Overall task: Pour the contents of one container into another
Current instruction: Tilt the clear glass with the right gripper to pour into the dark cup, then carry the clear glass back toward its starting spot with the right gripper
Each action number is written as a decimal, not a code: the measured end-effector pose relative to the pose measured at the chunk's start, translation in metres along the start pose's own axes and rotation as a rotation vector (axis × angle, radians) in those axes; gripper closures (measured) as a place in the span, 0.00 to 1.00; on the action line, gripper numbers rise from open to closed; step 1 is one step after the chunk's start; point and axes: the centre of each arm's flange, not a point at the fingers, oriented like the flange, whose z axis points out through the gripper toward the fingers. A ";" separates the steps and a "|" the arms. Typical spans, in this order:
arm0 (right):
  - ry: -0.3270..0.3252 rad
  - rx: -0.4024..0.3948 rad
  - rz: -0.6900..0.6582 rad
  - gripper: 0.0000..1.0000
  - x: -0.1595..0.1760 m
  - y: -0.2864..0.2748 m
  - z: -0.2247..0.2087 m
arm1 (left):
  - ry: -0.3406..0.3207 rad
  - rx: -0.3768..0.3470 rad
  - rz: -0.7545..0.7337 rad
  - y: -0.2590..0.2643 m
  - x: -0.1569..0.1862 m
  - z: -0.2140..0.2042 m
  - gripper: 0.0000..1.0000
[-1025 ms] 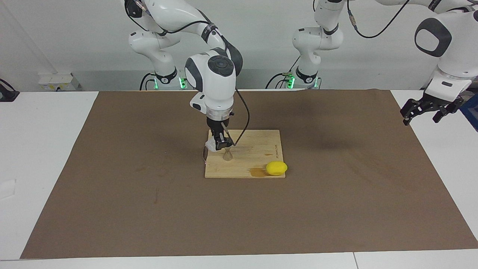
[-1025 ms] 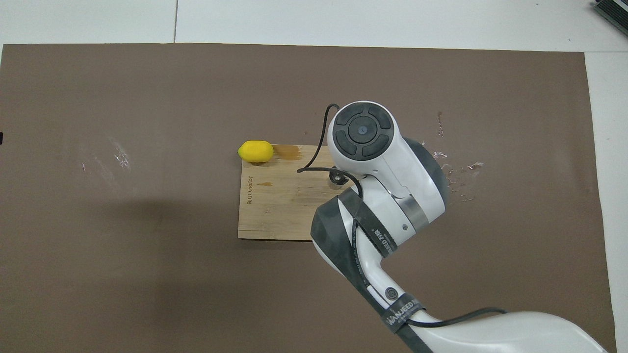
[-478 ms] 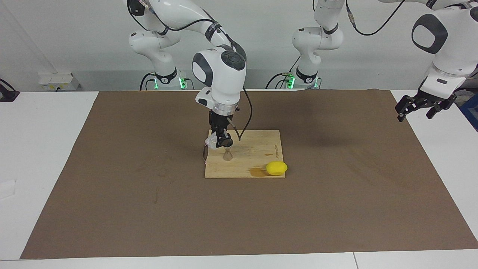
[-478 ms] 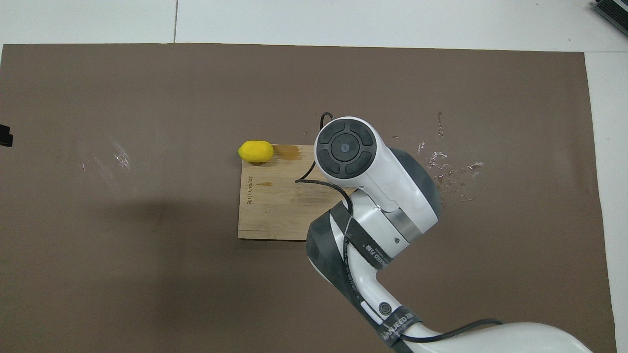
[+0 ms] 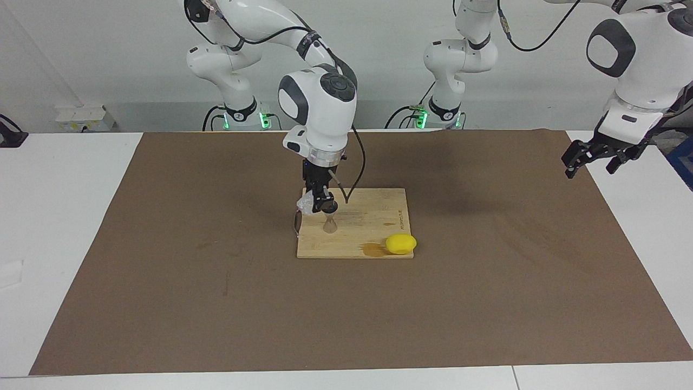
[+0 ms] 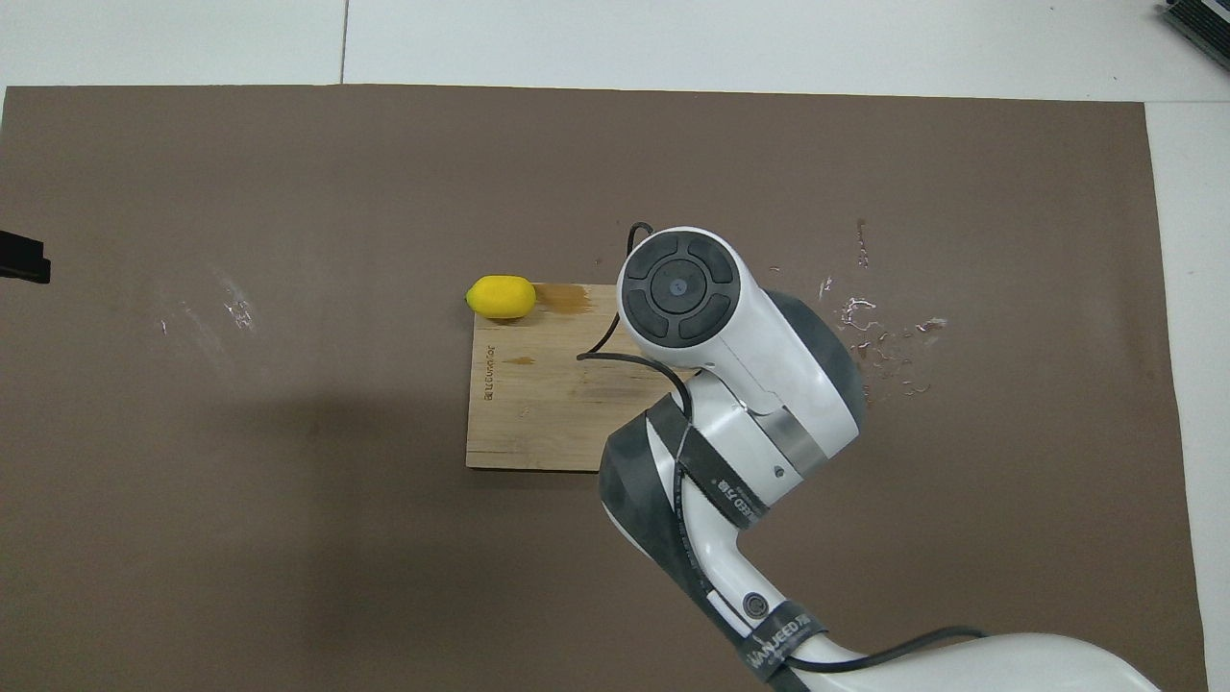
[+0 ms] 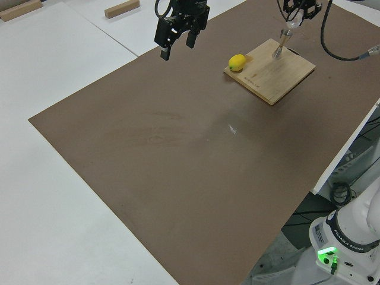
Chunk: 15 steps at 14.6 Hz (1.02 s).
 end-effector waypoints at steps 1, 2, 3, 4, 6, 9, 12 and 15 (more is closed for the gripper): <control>-0.021 -0.007 0.011 0.49 0.001 0.000 0.000 | -0.004 -0.006 -0.007 -0.004 -0.003 -0.002 0.00; -0.047 -0.015 0.025 0.49 0.003 0.000 0.001 | -0.004 -0.009 -0.012 -0.006 -0.004 -0.003 0.00; -0.069 -0.022 0.037 0.49 0.006 -0.001 0.002 | -0.004 -0.012 -0.017 -0.008 -0.005 -0.004 0.00; -0.085 -0.027 0.046 0.49 0.010 -0.001 0.002 | -0.004 -0.014 -0.029 -0.008 -0.005 -0.005 0.00; -0.110 -0.034 0.067 0.49 0.016 -0.002 0.003 | -0.003 -0.017 -0.061 -0.004 -0.005 -0.005 0.00; -0.155 -0.047 0.104 0.49 0.026 -0.004 0.005 | -0.003 -0.019 -0.073 0.001 -0.004 -0.005 0.00; -0.212 -0.050 0.141 0.49 0.037 -0.006 0.007 | -0.007 -0.021 -0.079 0.000 -0.005 -0.005 0.00; -0.284 -0.058 0.178 0.49 0.050 -0.008 0.009 | -0.010 -0.022 -0.086 -0.001 -0.005 -0.005 0.00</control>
